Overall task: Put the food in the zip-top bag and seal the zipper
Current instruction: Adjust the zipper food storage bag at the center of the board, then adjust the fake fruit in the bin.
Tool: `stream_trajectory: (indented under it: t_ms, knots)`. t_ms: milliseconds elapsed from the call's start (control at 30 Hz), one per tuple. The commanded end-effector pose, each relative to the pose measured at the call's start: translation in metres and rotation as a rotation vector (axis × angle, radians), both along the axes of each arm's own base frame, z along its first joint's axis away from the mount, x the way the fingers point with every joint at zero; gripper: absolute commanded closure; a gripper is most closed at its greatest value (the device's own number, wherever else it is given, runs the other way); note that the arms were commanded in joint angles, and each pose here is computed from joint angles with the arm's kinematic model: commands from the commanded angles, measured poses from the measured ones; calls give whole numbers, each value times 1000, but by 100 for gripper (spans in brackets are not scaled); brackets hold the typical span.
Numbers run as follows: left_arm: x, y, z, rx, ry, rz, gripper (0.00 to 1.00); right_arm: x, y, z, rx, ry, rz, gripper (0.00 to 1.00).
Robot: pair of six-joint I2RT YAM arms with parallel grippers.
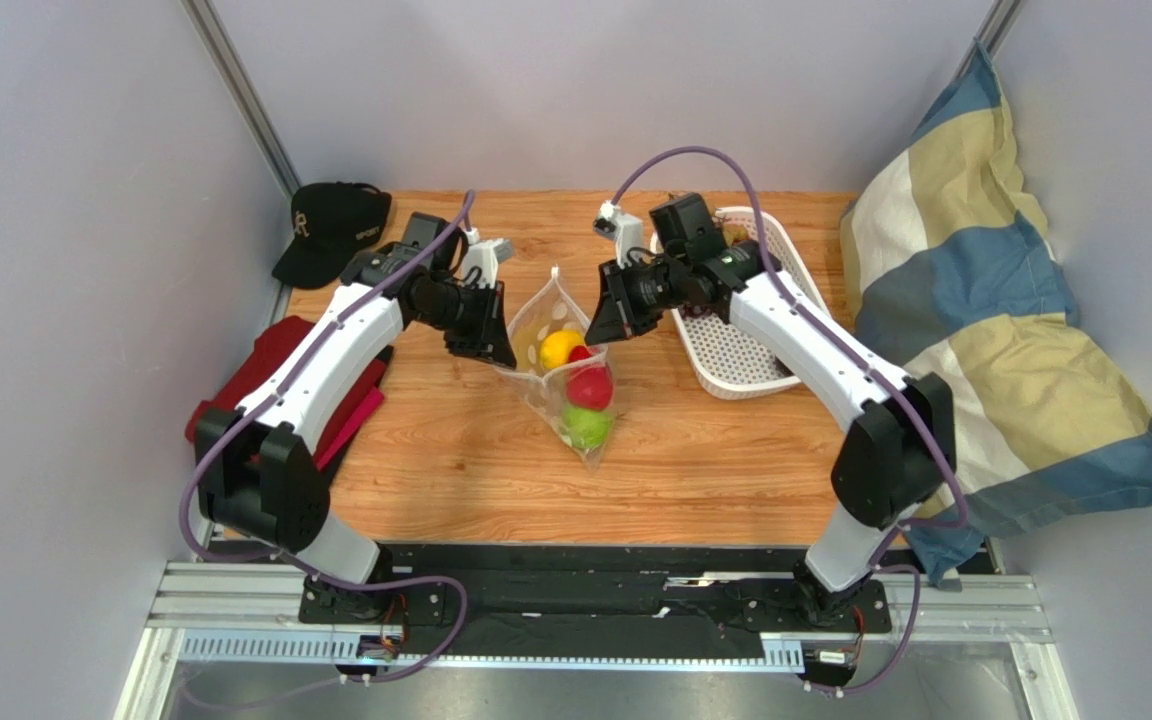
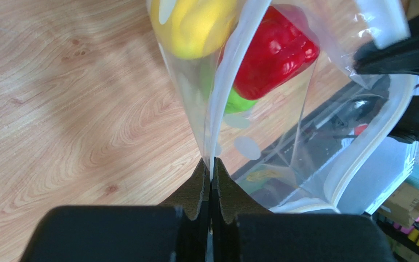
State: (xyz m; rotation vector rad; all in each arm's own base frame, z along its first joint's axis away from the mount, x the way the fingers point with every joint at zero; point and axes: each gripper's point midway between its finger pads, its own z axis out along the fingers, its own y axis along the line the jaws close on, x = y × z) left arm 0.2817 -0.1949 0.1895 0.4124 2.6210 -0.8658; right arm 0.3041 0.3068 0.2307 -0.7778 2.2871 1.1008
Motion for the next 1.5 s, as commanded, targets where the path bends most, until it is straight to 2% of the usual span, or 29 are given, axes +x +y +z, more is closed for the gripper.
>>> stream_trajectory:
  t_ms: [0, 100, 133, 167, 200, 300, 400, 500, 533, 567, 667, 867, 1000, 1133, 1467]
  knots:
    - [13, 0, -8, 17, -24, -3, 100, 18, -5, -22, -93, -19, -9, 100]
    - [14, -3, -5, 4, -28, -15, 100, 21, -10, -17, -111, -37, -17, 88]
    - [14, -3, -5, 3, -27, -16, 100, 26, -10, -8, -99, -50, -28, 76]
    - [14, -4, -5, 0, -28, -17, 100, 33, -17, -3, -90, -49, -57, 67]
    - [14, -4, -3, -4, -29, -18, 100, 39, -20, 5, -77, -65, -75, 52]
    - [14, -6, -2, -16, -26, -23, 100, 69, -40, 35, -45, -135, -156, 37]
    - [17, -10, 3, -33, -30, -26, 100, 109, -71, 63, -59, -246, -266, 31]
    - [19, -12, 6, -38, -36, -30, 100, 160, -112, 80, -169, -403, -401, 30]
    - [19, -12, 4, -36, -32, -31, 100, 178, -125, 70, -209, -405, -438, 30]
    - [20, -12, 5, -32, -35, -30, 100, 193, -139, 84, -257, -484, -480, 30]
    - [20, -12, 3, -31, -30, -35, 100, 230, -164, 69, -389, -544, -525, 30]
    - [23, -13, 1, -27, -23, -34, 100, 272, -184, 26, -505, -567, -545, 32]
    - [25, -12, 0, -21, -26, -38, 100, 287, -192, -15, -552, -537, -537, 38]
    - [25, -12, 0, -17, -28, -41, 100, 288, -201, -43, -601, -499, -511, 39]
    - [26, -14, 1, -28, -20, -50, 100, 276, -222, -77, -659, -402, -492, 40]
